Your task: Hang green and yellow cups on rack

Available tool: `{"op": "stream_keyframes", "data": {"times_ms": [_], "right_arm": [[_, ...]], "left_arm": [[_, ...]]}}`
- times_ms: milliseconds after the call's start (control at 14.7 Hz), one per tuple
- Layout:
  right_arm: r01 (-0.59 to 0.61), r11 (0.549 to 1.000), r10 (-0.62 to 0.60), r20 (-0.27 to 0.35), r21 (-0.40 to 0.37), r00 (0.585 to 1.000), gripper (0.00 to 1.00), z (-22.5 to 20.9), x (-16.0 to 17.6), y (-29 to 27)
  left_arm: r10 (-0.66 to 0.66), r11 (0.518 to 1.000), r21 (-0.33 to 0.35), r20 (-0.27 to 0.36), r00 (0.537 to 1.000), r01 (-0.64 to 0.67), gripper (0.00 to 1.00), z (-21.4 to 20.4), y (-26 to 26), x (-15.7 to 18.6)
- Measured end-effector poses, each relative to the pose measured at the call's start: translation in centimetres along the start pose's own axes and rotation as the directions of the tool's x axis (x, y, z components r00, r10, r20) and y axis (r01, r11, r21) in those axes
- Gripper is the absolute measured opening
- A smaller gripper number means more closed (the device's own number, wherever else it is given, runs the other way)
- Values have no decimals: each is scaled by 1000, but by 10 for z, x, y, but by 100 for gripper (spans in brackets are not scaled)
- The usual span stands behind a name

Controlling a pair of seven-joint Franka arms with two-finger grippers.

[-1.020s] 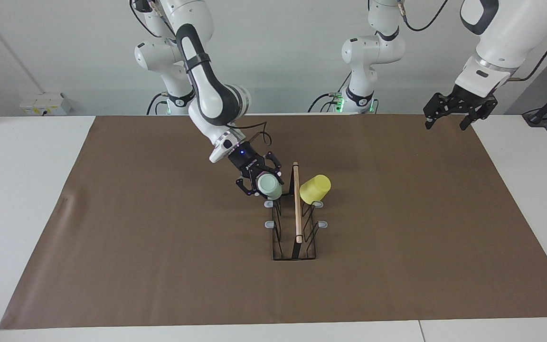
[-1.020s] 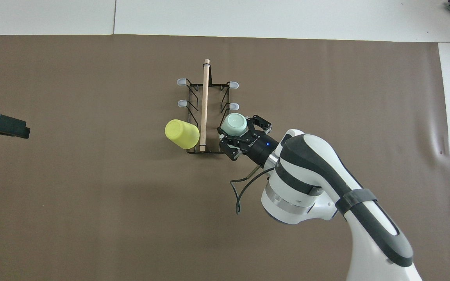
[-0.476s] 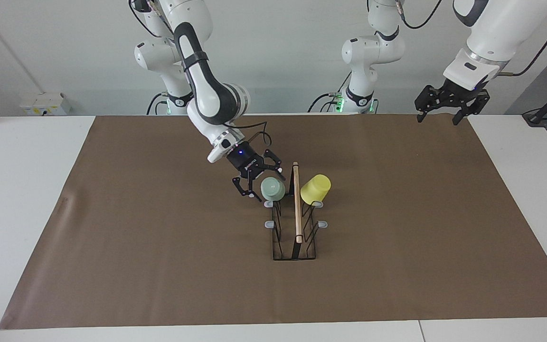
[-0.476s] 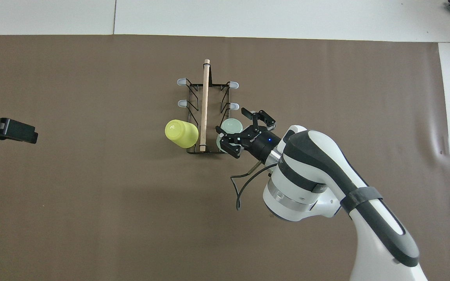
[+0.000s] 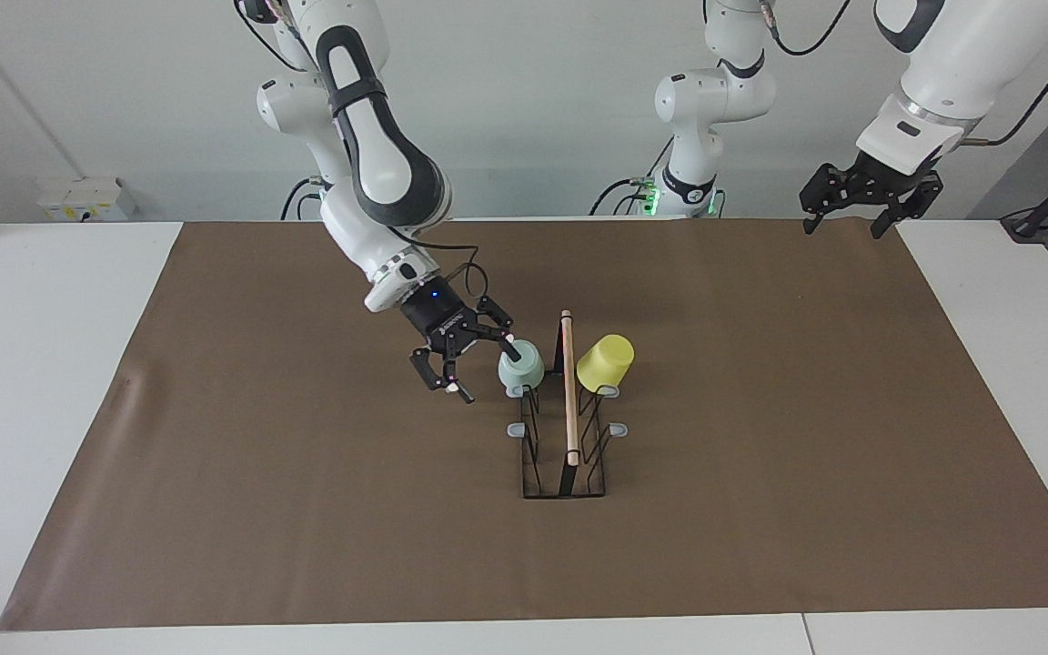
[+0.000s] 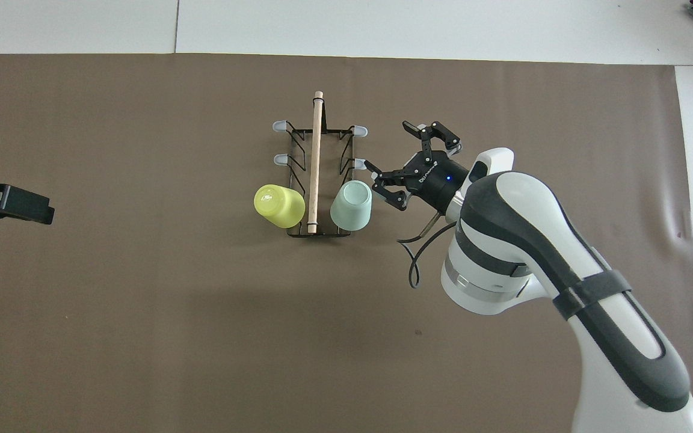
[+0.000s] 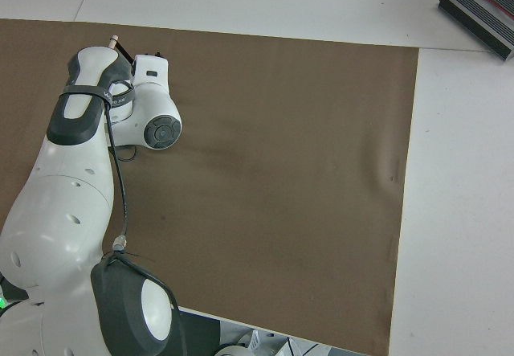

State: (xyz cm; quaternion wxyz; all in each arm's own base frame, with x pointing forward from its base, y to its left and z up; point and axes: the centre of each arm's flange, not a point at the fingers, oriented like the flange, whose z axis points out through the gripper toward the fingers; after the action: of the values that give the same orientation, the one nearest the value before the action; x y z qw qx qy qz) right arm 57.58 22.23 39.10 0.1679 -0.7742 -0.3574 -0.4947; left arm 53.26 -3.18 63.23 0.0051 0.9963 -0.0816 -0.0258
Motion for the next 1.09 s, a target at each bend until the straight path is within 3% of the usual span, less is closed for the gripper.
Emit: {"op": "stream_keyframes", "data": {"times_ms": [272, 544, 884, 1088], "right_arm": [[226, 974, -227, 71, 20, 971, 100, -8, 0, 35], [439, 887, -457, 130, 142, 880, 100, -32, -16, 103], [575, 740, -659, 204, 349, 724, 100, -84, -44, 182], [633, 600, -788, 224, 489, 574, 100, -88, -41, 183]], "left_arm": [[1, 1000, -1, 8, 1000, -1, 100, 2, 0, 0], [1, 1000, -1, 14, 1000, -1, 100, 3, 1, -1], [1, 1000, -2, 16, 1000, -1, 100, 3, 1, -1], [1, 1000, -2, 17, 1000, -1, 100, 3, 1, -1]]}}
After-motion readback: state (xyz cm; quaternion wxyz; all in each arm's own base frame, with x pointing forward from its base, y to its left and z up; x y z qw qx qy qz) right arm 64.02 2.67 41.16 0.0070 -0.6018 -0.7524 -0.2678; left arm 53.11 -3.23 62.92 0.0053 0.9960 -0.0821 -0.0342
